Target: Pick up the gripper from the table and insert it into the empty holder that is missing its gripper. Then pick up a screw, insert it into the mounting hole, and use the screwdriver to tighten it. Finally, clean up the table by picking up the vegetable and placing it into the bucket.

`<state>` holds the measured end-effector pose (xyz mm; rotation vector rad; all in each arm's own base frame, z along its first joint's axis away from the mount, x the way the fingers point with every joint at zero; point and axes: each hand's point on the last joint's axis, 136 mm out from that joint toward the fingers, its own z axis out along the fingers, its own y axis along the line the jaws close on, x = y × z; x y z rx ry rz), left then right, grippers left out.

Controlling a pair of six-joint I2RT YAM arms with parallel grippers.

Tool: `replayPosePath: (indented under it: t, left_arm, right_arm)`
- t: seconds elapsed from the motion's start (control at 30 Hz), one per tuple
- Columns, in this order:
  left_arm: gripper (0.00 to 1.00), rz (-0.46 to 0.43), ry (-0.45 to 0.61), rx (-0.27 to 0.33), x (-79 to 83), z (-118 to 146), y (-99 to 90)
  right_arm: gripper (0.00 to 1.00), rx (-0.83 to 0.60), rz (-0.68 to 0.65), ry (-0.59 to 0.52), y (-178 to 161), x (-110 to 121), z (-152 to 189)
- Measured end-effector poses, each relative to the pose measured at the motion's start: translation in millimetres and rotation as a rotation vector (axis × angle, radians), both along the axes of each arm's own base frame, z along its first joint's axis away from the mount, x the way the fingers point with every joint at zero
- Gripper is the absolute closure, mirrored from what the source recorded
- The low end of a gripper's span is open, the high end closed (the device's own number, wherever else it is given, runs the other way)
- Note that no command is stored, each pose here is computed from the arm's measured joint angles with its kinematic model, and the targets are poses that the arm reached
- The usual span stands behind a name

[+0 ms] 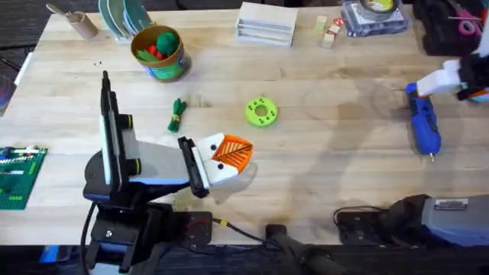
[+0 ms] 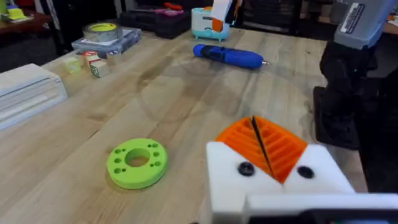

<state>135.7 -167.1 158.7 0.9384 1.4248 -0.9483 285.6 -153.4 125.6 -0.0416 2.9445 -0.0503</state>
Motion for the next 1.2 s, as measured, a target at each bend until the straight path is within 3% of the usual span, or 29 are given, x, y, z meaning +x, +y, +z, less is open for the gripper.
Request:
replayPosePath:
  t: [0.23, 0.4, 1.0, 1.13, 1.2]
  left_arm:
    - [0.997, 0.000, 0.000, 0.000, 0.0, 0.0, 0.0]
    - [0.997, 0.000, 0.000, 0.000, 0.0, 0.0, 0.0]
    - [0.997, 0.000, 0.000, 0.000, 0.0, 0.0, 0.0]
    - [0.997, 0.000, 0.000, 0.000, 0.0, 0.0, 0.0]
    - [0.997, 0.000, 0.000, 0.000, 0.0, 0.0, 0.0]
  right_arm:
    - [0.088, -0.037, 0.065, 0.112, -21.0, 9.2, -49.1]
    - [0.079, -0.061, 0.079, 0.089, -29.6, 21.8, -59.5]
    - [0.070, 0.035, 0.099, 0.121, -17.9, 24.0, -87.6]
    - [0.112, 0.035, 0.100, 0.121, -17.9, 24.0, -87.7]
    - [0.188, 0.035, 0.100, 0.120, -18.0, 24.1, -87.6]
